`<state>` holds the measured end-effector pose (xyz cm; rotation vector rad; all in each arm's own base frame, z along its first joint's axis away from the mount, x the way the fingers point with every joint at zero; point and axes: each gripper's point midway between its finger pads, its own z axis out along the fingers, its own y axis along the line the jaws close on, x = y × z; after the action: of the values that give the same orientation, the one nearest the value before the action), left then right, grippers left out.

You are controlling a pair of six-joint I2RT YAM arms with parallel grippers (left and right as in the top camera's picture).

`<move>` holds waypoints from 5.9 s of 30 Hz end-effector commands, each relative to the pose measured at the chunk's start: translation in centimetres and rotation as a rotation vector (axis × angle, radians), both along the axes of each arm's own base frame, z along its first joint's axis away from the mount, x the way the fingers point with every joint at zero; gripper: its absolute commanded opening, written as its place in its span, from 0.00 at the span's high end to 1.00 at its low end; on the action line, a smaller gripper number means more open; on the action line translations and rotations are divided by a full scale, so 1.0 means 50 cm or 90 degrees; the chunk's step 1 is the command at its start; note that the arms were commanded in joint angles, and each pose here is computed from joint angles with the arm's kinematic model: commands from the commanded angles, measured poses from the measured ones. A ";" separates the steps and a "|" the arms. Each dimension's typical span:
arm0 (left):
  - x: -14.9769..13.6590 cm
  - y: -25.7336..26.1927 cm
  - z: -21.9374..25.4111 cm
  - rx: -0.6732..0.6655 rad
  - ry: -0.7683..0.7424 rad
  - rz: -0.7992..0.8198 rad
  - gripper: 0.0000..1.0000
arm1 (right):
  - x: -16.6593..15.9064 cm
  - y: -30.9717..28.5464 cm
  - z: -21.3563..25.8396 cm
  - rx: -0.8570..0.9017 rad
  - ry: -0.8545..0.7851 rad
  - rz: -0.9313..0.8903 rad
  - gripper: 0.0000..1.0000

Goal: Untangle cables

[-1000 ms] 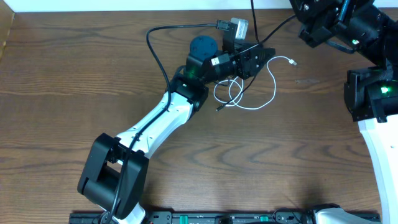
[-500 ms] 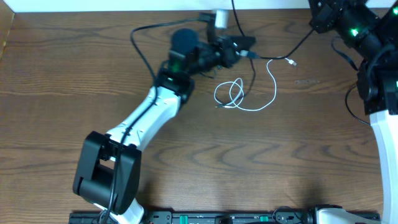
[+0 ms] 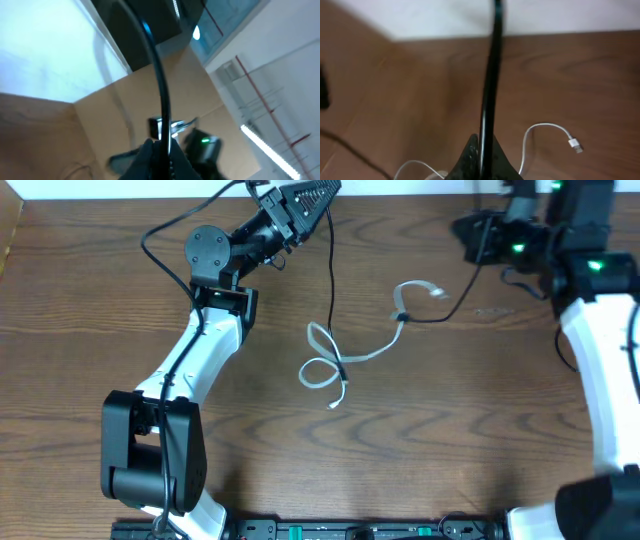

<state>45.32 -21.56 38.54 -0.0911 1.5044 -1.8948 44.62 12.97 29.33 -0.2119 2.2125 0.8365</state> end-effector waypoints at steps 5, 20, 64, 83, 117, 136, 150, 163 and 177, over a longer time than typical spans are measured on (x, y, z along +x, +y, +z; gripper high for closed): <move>-0.004 -0.014 0.012 -0.028 0.030 -0.017 0.92 | -0.064 0.168 -0.051 0.100 0.024 0.273 0.98; 0.008 -0.021 -0.027 0.046 -0.005 0.008 0.92 | -0.128 0.263 -0.019 0.219 0.000 0.450 0.89; -0.015 -0.069 -0.040 0.069 -0.014 -0.023 0.92 | -0.071 0.268 -0.078 0.083 -0.021 0.346 0.99; -0.002 -0.137 -0.270 0.292 0.142 0.031 0.83 | -0.006 0.014 -0.216 -0.114 0.144 0.068 0.99; -0.076 0.210 -0.579 0.755 0.394 0.123 0.44 | -0.140 -0.739 -0.158 -0.274 0.253 -0.716 0.99; -0.105 0.303 -0.610 0.841 0.471 0.171 0.44 | -0.051 -0.500 -0.143 -0.123 0.163 -0.330 0.57; -0.163 0.401 -0.618 0.975 0.560 0.235 0.32 | -0.068 -0.165 -0.249 -0.220 0.150 0.011 0.54; -0.178 0.406 -0.623 0.982 0.578 0.223 0.28 | -0.133 0.171 -0.365 -0.130 0.148 0.091 0.49; -0.180 0.406 -0.623 0.982 0.580 0.222 0.28 | -0.172 0.258 -0.488 -0.027 0.302 -0.096 0.52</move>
<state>36.19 -1.67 6.59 -0.4869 2.8806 0.0087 36.43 25.41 6.86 0.0355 2.5997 0.8294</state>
